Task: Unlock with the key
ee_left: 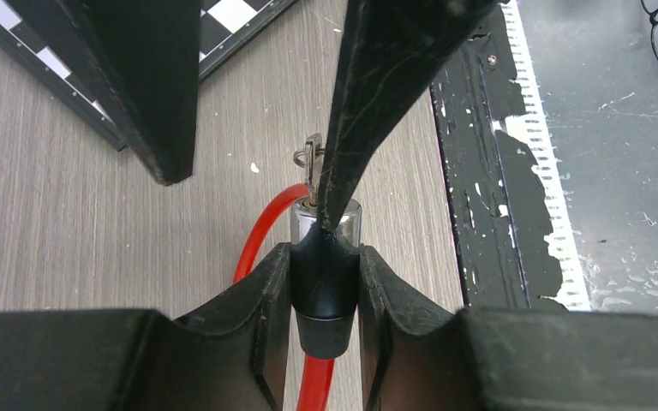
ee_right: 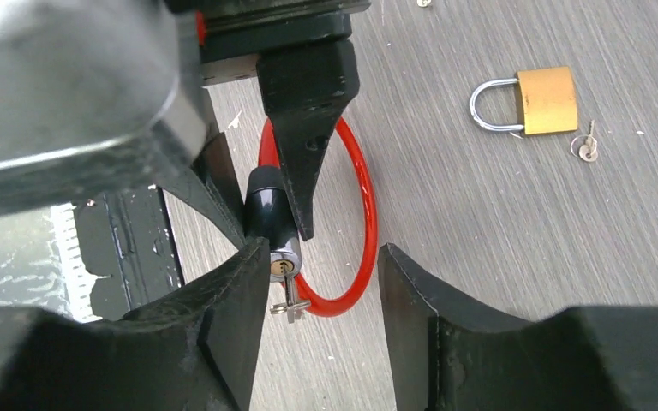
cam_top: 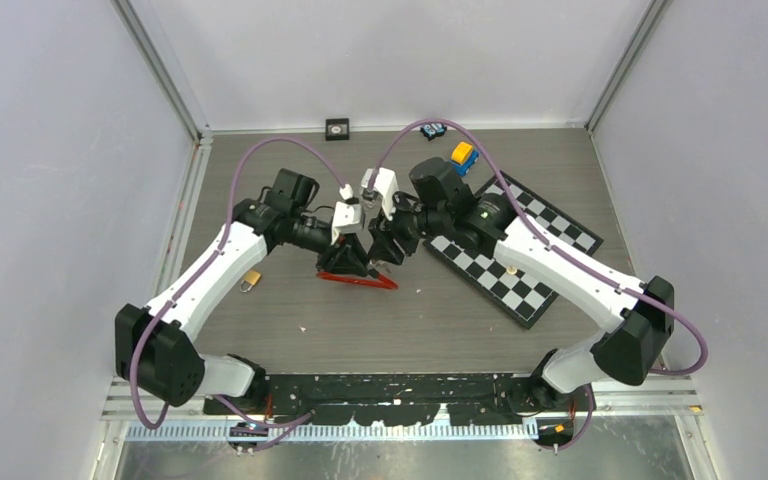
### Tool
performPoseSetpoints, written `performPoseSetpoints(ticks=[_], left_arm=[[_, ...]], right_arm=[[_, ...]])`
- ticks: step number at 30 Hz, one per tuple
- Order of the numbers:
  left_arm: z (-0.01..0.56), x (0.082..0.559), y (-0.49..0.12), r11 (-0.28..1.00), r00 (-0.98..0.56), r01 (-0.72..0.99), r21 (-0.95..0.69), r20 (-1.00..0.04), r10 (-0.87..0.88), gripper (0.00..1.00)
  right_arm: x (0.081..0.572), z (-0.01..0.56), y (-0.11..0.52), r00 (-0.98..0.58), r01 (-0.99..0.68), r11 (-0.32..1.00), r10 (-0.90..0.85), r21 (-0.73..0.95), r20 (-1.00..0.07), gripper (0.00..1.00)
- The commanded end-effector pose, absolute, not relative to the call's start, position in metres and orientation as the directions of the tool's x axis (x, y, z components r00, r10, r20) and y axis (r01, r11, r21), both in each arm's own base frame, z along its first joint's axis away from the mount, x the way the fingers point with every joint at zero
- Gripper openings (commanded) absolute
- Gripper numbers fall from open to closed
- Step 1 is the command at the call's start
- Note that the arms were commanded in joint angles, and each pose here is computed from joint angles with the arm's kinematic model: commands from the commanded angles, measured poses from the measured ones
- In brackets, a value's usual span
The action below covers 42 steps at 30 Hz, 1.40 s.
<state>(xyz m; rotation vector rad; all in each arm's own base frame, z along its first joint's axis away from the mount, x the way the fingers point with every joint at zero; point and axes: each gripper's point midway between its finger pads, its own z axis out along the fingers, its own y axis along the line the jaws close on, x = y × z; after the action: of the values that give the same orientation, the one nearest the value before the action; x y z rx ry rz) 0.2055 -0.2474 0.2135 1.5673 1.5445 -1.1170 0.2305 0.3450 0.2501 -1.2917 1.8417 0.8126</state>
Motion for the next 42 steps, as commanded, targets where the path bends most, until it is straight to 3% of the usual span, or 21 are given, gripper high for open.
performPoseSetpoints(ticks=[1,23,27,32,38,42], left_arm=[[0.235,0.199,-0.255,-0.126,-0.010,0.990,-0.057,-0.936,0.351,0.00],[0.226,0.212,-0.250,0.006,0.037,0.999,0.043,-0.921,0.387,0.00],[0.227,0.214,-0.250,0.014,0.037,0.999,0.046,-0.922,0.386,0.00],[0.227,0.215,-0.250,0.022,0.035,0.999,0.048,-0.921,0.389,0.00],[0.227,0.218,-0.250,0.036,0.033,0.998,0.051,-0.919,0.392,0.00],[0.227,0.224,-0.249,0.065,0.026,0.996,0.057,-0.918,0.397,0.00]], right_arm=[[0.234,0.288,0.338,-0.150,-0.950,0.312,-0.404,0.018,-0.903,0.57],[0.225,0.268,0.333,-0.299,-0.946,0.241,-0.383,0.218,-0.874,0.60],[0.225,0.263,0.334,-0.308,-0.944,0.235,-0.391,0.229,-0.867,0.52],[0.225,0.258,0.335,-0.318,-0.942,0.232,-0.399,0.241,-0.860,0.32],[0.224,0.252,0.335,-0.334,-0.938,0.233,-0.402,0.258,-0.853,0.29],[0.227,0.250,0.337,-0.366,-0.924,0.255,-0.385,0.284,-0.847,0.20]])
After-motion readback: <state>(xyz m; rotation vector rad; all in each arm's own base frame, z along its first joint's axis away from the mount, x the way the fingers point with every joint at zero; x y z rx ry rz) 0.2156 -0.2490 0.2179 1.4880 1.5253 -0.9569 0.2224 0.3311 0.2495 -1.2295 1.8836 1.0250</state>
